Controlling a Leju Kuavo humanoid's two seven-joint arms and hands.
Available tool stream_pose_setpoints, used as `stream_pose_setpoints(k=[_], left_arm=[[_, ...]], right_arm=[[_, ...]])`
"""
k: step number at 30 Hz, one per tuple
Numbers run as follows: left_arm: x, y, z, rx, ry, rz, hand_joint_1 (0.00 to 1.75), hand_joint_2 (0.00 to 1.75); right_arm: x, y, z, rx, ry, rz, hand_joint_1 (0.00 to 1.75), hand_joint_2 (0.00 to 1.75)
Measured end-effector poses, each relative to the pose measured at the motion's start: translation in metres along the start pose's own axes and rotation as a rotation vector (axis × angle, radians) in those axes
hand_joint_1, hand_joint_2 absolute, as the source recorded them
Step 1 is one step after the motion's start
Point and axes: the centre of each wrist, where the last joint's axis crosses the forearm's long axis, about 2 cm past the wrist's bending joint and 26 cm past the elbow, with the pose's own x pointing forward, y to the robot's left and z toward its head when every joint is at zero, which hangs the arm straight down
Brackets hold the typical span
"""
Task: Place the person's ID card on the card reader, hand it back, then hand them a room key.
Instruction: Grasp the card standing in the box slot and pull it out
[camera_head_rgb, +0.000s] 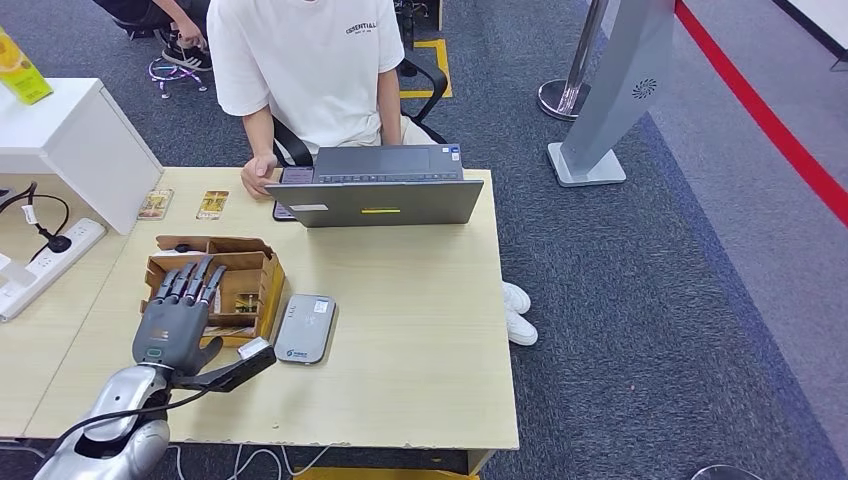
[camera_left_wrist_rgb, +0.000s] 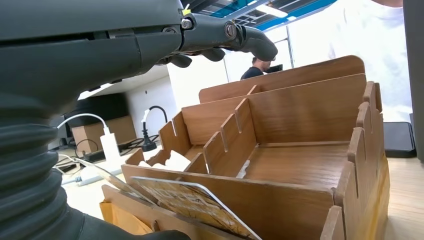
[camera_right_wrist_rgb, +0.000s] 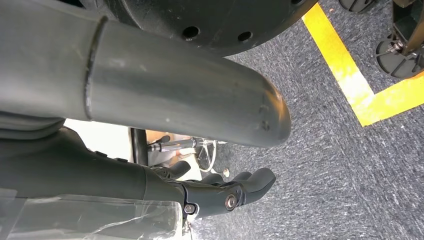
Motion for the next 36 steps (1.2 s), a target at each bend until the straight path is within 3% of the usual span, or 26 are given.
stream_pose_setpoints(k=[1, 5, 36], left_arm=[[0.0, -0.0002, 0.0, 0.0, 0.0, 0.0, 0.0, 1.75], [-0.0002, -0.0013, 0.0003, -0.002, 0.0, 0.002, 1.75, 1.75], [-0.0026, -0.0071, 0.0074, 0.018, -0.051, 0.077, 1.75, 1.75]], right_arm=[[0.0, 0.0, 0.0, 0.0, 0.0, 0.001, 0.0, 0.0], [0.0, 0.0, 0.0, 0.001, -0.001, 0.002, 0.0, 0.0], [0.0001, 0.0003, 0.0, 0.01, 0.001, 0.008, 0.0, 0.0]])
